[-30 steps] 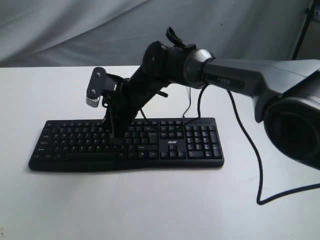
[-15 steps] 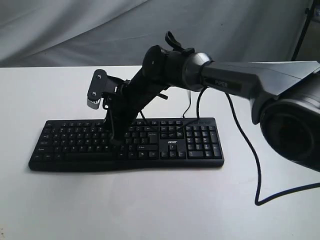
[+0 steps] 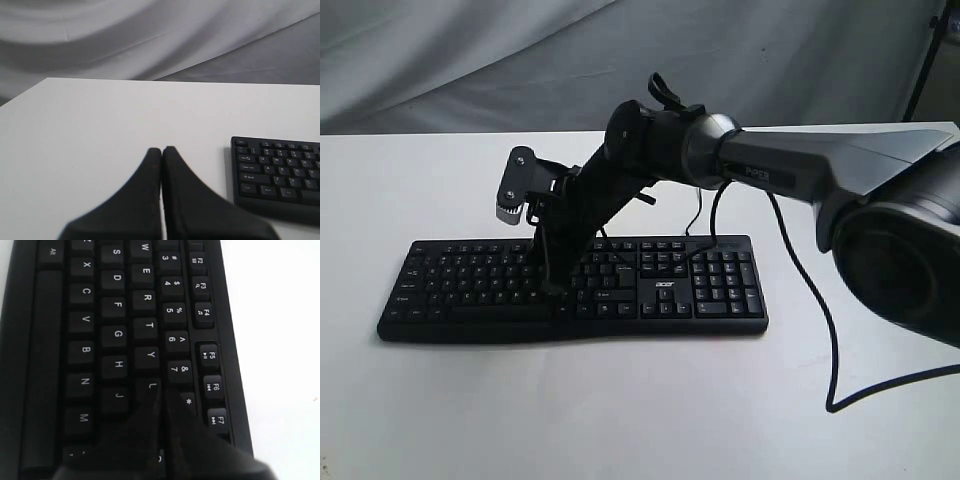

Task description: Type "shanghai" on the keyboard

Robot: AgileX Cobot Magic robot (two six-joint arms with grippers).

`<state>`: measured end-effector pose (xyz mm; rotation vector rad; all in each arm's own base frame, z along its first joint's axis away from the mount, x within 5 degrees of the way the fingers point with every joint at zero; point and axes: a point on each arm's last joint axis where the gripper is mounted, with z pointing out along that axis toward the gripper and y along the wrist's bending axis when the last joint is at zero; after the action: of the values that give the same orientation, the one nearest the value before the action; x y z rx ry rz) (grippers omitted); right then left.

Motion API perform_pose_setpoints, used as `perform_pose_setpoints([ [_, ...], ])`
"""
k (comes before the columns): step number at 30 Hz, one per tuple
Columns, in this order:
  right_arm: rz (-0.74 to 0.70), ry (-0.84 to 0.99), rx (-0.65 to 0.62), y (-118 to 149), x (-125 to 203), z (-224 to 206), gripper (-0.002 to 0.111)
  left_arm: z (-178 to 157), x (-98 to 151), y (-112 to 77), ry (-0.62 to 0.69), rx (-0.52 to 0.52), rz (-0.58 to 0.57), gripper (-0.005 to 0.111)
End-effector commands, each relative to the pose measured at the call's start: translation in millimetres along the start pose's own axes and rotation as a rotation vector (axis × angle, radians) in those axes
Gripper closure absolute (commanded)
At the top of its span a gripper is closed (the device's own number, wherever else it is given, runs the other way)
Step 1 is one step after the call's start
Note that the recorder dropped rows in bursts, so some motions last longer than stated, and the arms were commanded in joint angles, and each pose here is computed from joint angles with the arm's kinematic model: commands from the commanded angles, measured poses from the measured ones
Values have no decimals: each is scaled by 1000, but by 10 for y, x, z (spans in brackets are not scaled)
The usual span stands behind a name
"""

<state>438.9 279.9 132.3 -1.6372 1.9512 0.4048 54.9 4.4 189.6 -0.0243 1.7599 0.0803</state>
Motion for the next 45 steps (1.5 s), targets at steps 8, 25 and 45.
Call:
perform_pose_setpoints([
  [8, 5, 10, -4, -7, 62, 64, 108, 1, 5, 0, -10, -2, -3, 106],
  [25, 1, 16, -23, 10, 64, 59, 108, 1, 5, 0, -10, -2, -3, 106],
  [45, 3, 21, -33, 15, 87, 96, 108, 1, 5, 0, -10, -2, -3, 106],
])
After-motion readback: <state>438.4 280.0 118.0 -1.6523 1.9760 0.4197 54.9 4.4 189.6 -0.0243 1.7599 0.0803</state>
